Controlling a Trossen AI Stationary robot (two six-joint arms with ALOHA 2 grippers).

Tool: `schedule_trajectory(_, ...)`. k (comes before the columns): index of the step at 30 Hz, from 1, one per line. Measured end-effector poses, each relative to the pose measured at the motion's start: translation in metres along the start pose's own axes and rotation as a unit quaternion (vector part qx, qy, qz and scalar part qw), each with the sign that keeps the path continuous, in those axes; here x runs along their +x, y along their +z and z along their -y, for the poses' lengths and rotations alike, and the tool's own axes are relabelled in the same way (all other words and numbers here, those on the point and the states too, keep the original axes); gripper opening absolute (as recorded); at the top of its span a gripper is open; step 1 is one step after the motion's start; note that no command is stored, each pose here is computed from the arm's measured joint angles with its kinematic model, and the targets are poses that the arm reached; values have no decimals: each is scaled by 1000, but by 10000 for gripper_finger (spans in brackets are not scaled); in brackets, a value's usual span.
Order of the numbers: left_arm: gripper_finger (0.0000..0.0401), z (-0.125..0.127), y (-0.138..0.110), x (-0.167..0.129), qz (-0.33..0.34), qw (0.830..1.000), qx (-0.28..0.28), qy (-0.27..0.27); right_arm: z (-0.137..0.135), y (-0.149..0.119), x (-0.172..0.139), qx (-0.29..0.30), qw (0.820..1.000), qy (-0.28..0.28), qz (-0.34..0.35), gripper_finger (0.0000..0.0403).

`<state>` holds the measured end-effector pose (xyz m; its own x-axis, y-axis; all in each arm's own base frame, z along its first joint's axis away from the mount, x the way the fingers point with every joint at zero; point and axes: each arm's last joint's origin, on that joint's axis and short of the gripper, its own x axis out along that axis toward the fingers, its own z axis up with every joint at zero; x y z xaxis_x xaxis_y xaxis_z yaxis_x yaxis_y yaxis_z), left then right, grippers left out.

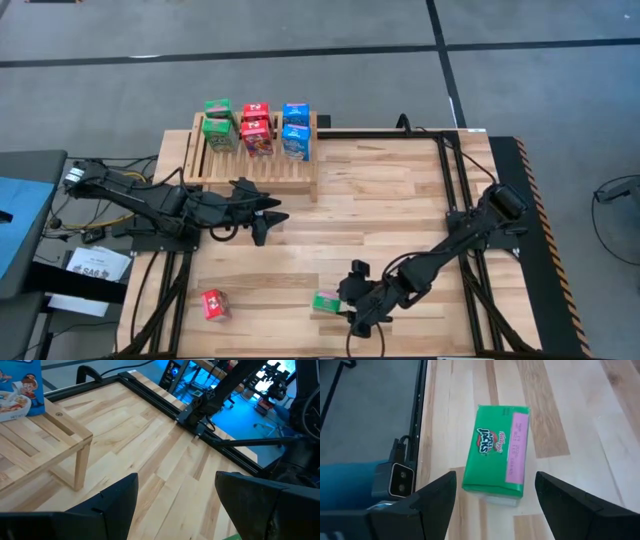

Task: Stack cereal on shelf
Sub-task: Put the green cereal box on the shelf aligned with the other green cereal box

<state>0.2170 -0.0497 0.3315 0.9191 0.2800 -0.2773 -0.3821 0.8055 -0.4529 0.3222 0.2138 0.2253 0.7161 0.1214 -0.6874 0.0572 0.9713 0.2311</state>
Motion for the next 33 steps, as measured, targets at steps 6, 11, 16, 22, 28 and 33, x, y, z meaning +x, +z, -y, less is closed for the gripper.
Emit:
schedule_trajectory(6, 254, 0, 0, 0, 0, 1000, 0, 0, -2, -1, -1, 7, 1000, -3, 3, 297)
schedule_trajectory(11, 254, 0, 0, 0, 0, 1000, 0, 0, -2, -1, -1, 7, 1000, -8, 8, 297)
schedule_trajectory(16, 254, 0, 0, 0, 0, 1000, 0, 0, -2, -10, 11, 0, 1000, -14, -8, 297)
schedule_trajectory(22, 254, -1, -1, 0, -5, 1000, 4, 4, -2, -8, 13, 4, 1000, -14, -1, 297)
schedule_trajectory(28, 254, -1, -1, 0, -5, 1000, 5, 4, 2, -4, 17, 11, 1000, -9, 2, 297)
schedule_trajectory(33, 254, -1, -1, 0, -2, 1000, 5, 8, 3, -3, 18, 12, 1000, -5, 3, 297)
